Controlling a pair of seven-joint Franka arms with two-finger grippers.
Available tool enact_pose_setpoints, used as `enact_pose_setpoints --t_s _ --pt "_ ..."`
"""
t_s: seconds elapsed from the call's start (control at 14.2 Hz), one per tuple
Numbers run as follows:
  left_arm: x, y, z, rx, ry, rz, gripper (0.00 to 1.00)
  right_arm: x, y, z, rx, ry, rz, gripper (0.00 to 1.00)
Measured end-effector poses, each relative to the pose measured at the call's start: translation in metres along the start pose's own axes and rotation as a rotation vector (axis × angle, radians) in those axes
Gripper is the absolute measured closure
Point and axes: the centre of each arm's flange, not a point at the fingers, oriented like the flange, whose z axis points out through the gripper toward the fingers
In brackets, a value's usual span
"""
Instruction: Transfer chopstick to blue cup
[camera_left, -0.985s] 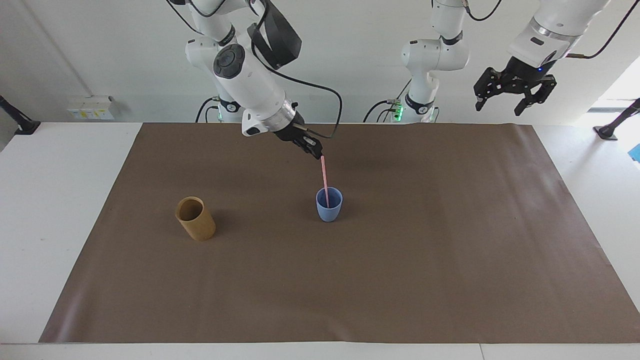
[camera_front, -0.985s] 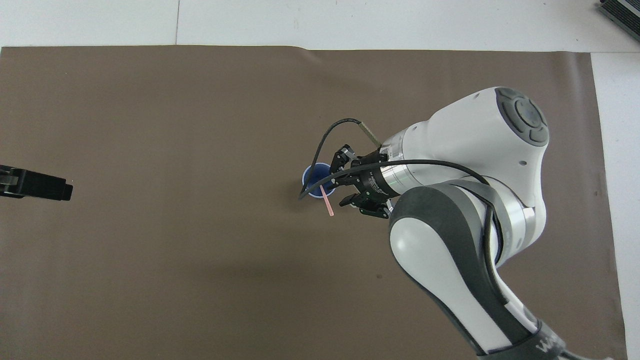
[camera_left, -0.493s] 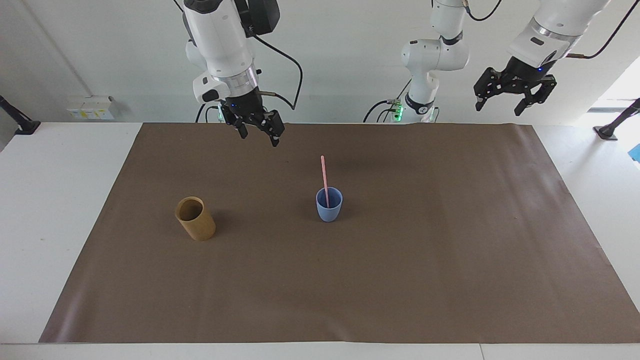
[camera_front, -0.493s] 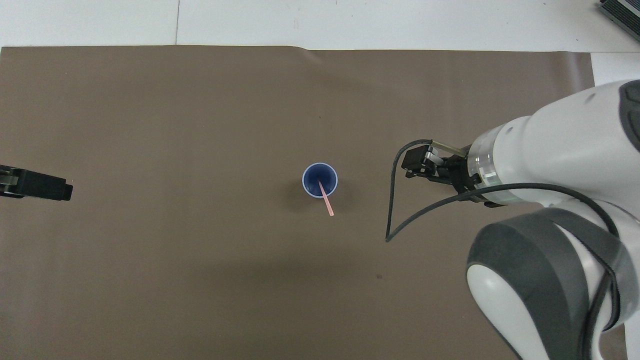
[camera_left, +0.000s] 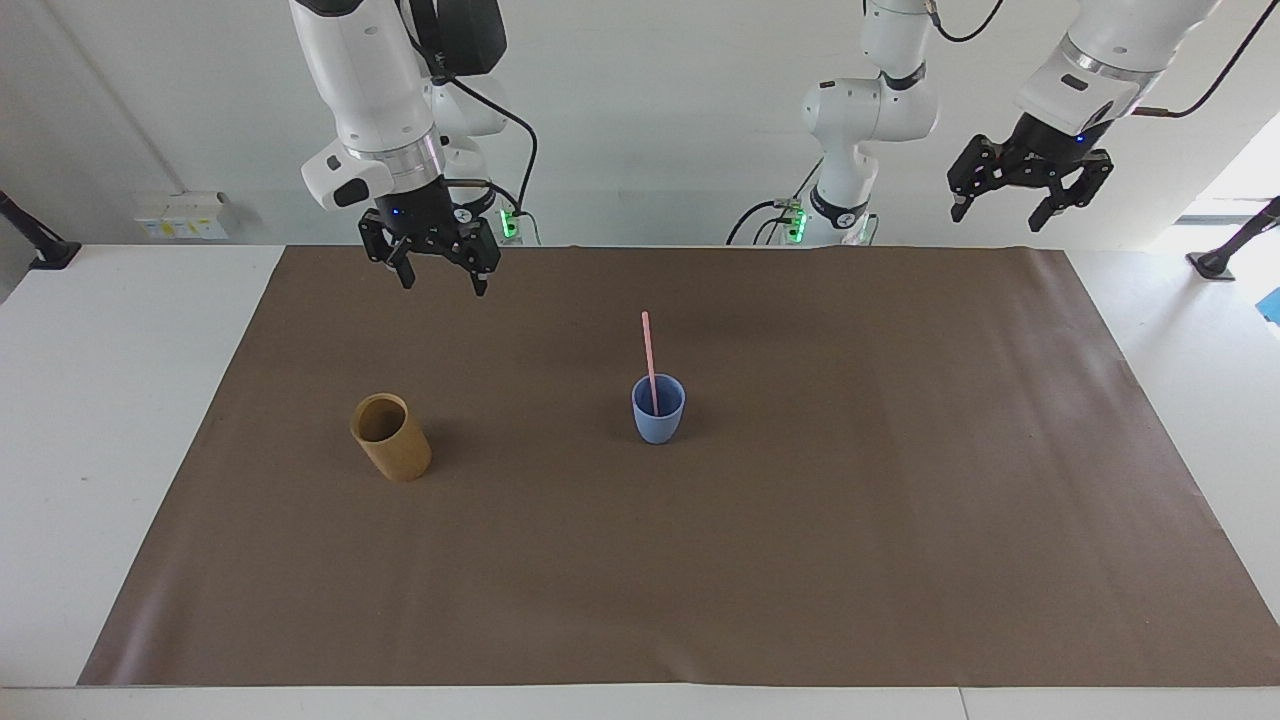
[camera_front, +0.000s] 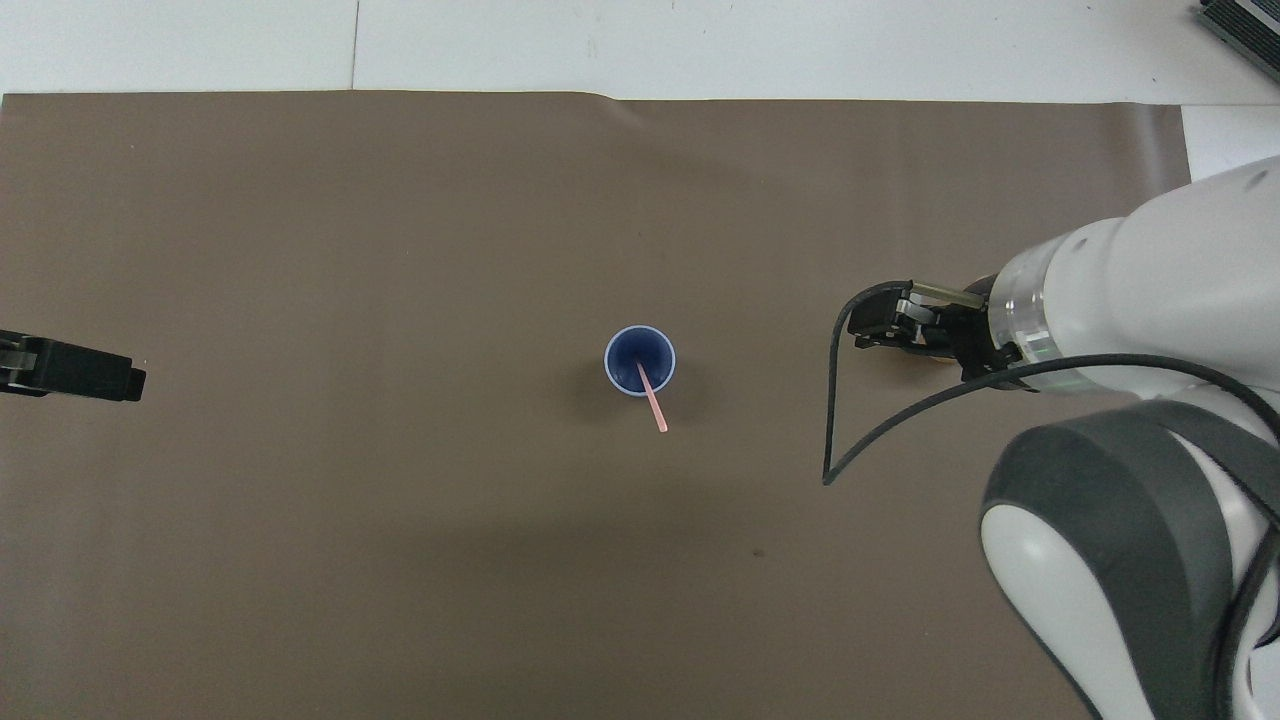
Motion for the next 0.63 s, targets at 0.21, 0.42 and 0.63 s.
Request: enact_pose_setpoints --t_s 0.21,0.42,0.63 --pt "0.000 0.000 0.000 0.000 0.000 0.000 0.00 0.001 0.002 -0.001 -0.001 0.001 -0.003 0.00" --pt "0.000 0.000 0.000 0.000 0.000 0.000 0.00 0.003 0.010 -0.001 -0.002 0.000 0.011 0.00" --pt "0.000 0.000 0.000 0.000 0.000 0.000 0.00 0.004 0.012 -0.001 -0.002 0.000 0.015 0.00"
